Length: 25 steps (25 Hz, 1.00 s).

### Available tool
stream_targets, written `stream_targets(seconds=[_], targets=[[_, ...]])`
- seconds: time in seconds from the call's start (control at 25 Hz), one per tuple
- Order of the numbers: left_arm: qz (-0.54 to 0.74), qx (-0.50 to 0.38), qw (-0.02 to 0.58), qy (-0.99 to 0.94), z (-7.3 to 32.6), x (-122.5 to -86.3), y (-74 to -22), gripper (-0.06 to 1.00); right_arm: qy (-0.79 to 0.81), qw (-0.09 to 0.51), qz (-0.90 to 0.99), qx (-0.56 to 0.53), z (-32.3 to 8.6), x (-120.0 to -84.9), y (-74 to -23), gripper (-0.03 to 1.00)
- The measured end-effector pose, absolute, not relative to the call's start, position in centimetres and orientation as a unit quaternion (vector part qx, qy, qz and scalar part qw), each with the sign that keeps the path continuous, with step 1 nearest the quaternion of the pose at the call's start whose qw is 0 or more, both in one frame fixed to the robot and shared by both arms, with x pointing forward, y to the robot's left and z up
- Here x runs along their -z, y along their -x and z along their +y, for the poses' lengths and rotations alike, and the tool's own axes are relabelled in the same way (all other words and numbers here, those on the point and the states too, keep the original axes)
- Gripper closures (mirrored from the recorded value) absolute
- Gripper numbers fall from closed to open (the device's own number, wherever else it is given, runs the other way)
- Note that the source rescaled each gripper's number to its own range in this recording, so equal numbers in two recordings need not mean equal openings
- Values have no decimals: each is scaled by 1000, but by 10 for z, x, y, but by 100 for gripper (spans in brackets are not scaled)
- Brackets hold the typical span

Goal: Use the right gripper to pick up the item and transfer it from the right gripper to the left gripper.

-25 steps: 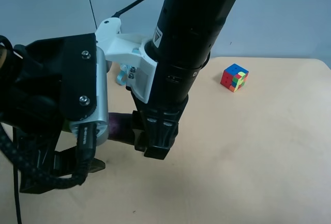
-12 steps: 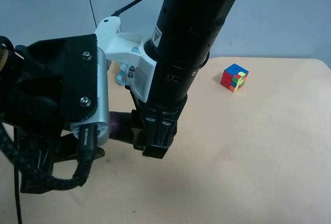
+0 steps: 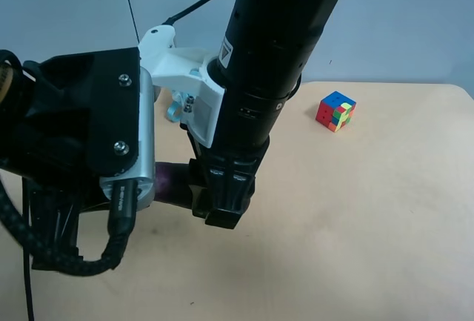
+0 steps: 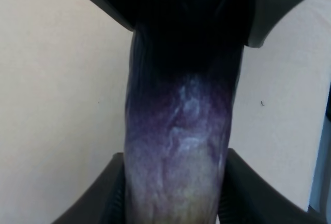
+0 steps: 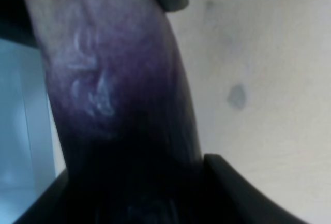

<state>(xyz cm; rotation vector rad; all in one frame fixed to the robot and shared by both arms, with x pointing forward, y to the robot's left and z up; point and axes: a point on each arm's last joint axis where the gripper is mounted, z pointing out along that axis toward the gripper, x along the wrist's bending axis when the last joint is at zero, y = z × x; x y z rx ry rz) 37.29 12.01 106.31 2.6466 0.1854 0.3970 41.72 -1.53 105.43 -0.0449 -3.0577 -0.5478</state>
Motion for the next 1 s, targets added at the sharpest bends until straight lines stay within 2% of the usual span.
stream_targets(seconds=[0.24, 0.28, 0.32, 0.4, 0.44, 0.52, 0.64, 1.0], targets=[[61, -147, 228, -961, 120, -1063, -373, 94, 14, 18, -984, 175, -16, -1054, -417, 97], [61, -147, 228, -961, 120, -1063, -373, 94, 14, 18, -984, 175, -16, -1054, -417, 93], [60, -149, 231, -960, 119, -1064, -373, 94, 15, 18, -984, 177, -15, -1054, -417, 77], [62, -148, 239, -957, 118, -1064, -374, 94, 17, 16, -983, 184, -14, -1055, -418, 31], [63, -149, 240, -957, 118, -1064, -374, 94, 17, 15, -983, 185, -14, -1055, -418, 17], [63, -148, 240, -957, 118, -1064, -374, 94, 18, 13, -982, 187, -13, -1055, -418, 4], [63, -149, 241, -957, 118, -1064, -374, 94, 19, 14, -982, 187, -13, -1055, -418, -2], [63, -149, 242, -957, 118, -1064, -374, 94, 29, 1, -987, 156, -22, -1058, -418, -3]])
